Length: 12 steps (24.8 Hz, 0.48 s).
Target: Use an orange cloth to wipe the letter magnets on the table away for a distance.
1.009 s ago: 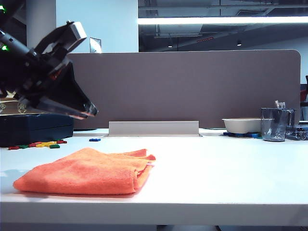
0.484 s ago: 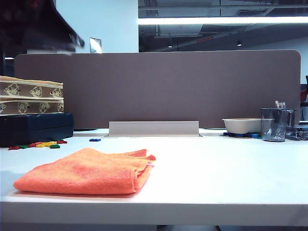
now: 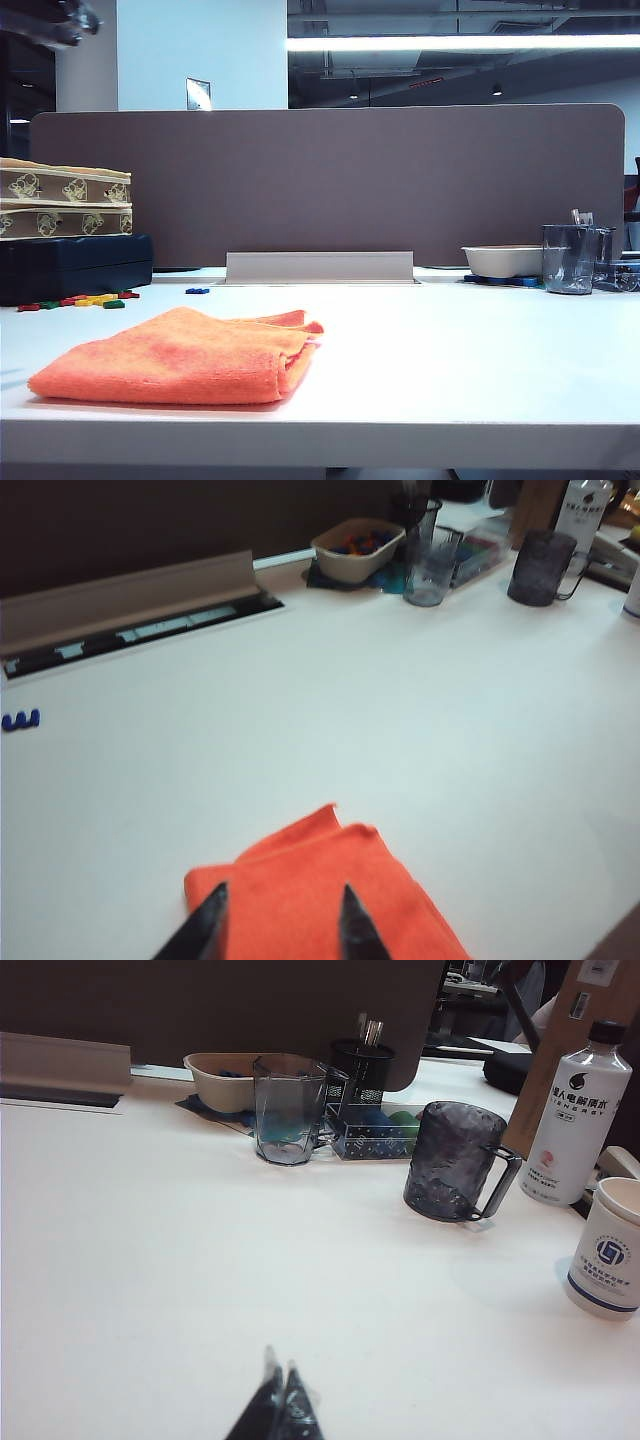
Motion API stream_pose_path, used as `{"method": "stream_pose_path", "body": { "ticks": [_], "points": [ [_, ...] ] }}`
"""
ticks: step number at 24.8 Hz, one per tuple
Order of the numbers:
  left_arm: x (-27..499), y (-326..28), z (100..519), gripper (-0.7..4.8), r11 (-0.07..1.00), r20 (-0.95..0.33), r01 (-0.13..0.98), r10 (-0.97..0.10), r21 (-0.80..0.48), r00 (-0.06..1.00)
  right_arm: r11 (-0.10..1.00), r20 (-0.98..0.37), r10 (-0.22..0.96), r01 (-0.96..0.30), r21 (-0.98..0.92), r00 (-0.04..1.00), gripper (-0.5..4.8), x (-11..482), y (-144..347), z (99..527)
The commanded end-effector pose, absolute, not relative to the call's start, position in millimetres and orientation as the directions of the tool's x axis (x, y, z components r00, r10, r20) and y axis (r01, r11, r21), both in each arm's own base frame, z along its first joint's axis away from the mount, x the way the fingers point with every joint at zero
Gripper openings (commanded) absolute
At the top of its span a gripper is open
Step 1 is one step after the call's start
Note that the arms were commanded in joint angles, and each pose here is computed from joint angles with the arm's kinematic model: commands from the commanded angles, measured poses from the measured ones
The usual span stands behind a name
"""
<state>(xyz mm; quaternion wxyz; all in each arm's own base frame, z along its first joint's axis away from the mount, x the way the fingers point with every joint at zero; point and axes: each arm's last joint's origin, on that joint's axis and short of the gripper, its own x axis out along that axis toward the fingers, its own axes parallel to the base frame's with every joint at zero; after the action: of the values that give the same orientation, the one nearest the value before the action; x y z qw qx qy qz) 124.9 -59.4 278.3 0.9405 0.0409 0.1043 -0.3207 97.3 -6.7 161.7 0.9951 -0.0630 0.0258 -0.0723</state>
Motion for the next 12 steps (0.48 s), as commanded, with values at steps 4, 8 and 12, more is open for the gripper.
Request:
{"method": "stream_pose_path", "body": {
  "ticks": [4,8,12],
  "points": [
    [109,-51,278,1.34,0.822,-0.252,0.569,-0.547,0.017,0.798,0.982,-0.021,-0.147,0.144,-0.126,0.989,-0.01,97,-7,164],
    [96,-44,280,1.34,0.856,-0.219,0.516,-0.497,0.039,0.840,0.982,-0.021,-0.148,0.144,-0.126,0.989,-0.01,97,-7,164],
    [79,-37,269,1.34,0.862,-0.150,0.505,-0.494,0.048,0.857,0.981,-0.021,-0.148,0.144,-0.126,0.989,-0.01,97,-7,164]
  ]
}}
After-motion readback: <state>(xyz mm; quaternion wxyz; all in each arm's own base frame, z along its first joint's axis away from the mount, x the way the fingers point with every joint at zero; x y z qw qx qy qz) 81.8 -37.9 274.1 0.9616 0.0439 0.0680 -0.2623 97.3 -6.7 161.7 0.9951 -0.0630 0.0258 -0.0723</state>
